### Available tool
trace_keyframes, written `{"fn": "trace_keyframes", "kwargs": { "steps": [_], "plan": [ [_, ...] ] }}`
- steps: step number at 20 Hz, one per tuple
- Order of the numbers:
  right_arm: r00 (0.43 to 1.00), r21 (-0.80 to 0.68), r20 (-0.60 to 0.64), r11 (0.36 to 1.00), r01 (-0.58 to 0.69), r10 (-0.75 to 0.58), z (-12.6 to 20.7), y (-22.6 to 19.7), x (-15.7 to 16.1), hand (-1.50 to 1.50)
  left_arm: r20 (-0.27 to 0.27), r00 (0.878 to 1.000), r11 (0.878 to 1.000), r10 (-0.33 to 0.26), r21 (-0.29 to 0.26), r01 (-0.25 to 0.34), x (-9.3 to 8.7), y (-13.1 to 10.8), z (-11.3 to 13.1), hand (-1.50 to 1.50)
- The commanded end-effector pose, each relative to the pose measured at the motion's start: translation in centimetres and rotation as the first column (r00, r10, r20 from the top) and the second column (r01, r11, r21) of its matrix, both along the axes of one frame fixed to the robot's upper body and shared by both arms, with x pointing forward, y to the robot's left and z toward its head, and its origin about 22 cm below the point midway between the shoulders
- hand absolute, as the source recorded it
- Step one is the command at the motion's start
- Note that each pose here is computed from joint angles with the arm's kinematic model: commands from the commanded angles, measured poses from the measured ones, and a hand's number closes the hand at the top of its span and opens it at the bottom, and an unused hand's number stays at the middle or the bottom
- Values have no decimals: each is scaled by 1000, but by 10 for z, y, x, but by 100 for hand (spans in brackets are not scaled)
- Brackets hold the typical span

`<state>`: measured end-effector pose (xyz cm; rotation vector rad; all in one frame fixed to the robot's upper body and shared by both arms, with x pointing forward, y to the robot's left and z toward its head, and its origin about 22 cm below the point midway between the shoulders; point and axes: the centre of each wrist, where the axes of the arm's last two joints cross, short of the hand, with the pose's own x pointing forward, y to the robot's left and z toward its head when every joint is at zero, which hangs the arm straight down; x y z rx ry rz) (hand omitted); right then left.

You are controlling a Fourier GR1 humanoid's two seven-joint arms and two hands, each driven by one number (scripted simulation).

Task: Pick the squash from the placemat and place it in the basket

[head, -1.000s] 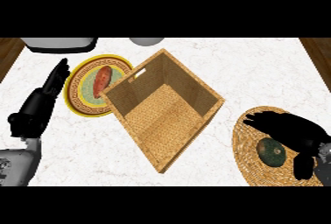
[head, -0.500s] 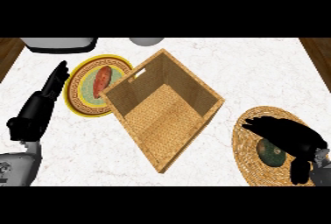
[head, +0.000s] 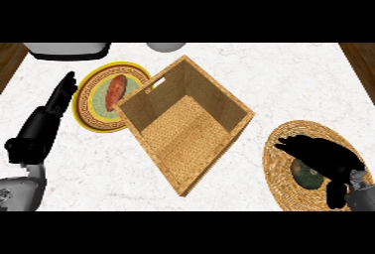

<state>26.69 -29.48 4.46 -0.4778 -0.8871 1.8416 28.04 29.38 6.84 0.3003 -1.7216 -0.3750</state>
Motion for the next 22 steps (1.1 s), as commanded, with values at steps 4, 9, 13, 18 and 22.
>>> {"fn": "trace_keyframes", "kwargs": {
  "steps": [4, 9, 13, 18, 22],
  "plan": [
    [1000, -17, -15, 1000, 8, -9, -37, -8, -5, -150, -1, 1000, 1000, 4, 13, -4, 1, -10, -11, 0],
    [998, 22, -36, 999, 42, -41, -35, -2, 9, 150, 5, 1000, 1000, 0, -19, 0, 17, 0, -12, 0],
    [1000, 35, -13, 999, 2, -1, -35, 11, 23, 150, 0, 1000, 1000, -9, -1, 9, 6, 0, 8, 0],
    [998, 26, 18, 997, -66, 65, -46, 2, 6, 150, 2, 1000, 1000, -3, 12, 3, 10, -5, 4, 0],
    [952, 6, 106, 957, 288, -287, -54, -8, -15, 150, 9, 999, 999, 32, -3, -32, 5, 9, 8, 0]
  ]
}}
